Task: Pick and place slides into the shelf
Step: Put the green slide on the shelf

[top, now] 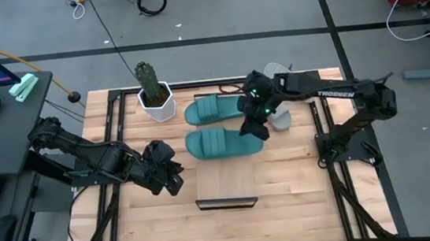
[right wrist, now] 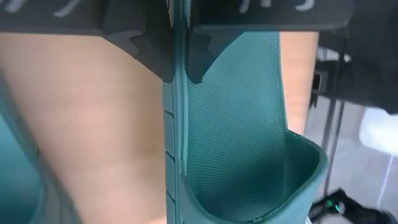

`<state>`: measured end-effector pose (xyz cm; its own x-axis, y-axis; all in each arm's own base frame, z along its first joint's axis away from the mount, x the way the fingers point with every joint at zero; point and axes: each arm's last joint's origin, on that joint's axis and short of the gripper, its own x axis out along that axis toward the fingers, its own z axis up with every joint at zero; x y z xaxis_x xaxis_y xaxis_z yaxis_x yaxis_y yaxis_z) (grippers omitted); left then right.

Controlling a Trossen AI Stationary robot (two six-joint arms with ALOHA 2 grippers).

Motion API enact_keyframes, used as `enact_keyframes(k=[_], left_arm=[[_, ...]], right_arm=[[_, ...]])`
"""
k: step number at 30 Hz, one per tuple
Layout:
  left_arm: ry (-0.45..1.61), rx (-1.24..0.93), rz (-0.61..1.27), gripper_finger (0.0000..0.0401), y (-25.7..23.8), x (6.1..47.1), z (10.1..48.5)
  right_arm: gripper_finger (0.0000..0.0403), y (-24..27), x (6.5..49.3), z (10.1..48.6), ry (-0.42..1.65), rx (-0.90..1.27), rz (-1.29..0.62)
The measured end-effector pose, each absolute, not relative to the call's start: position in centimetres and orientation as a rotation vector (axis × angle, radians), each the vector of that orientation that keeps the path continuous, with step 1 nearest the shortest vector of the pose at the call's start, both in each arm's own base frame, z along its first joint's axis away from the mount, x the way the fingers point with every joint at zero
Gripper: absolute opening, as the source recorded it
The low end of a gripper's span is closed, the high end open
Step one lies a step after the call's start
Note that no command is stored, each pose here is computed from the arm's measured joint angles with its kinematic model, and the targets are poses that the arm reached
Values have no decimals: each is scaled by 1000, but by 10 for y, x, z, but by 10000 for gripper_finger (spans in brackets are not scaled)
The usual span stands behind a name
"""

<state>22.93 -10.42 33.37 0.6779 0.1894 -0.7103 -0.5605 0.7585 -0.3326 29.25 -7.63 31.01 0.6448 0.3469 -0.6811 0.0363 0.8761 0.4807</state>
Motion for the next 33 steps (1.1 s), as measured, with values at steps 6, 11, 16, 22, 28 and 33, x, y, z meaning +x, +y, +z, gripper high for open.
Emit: enact_keyframes(k=[6,11,16,22,28,33], left_arm=[[699,-565,458,86,-104,229,334],[696,-564,461,80,-103,229,334],[695,-564,462,79,-103,229,334],[694,-564,463,85,-103,229,334],[693,-566,466,84,-103,230,334],[692,-570,467,80,-103,230,334]], right_arm=[[29,-87,290,301,912,504,160],[28,-93,291,298,917,512,153],[28,-95,291,298,910,500,163],[28,-97,290,298,907,504,156],[28,-97,294,301,859,516,182],[27,-98,296,303,829,507,188]])
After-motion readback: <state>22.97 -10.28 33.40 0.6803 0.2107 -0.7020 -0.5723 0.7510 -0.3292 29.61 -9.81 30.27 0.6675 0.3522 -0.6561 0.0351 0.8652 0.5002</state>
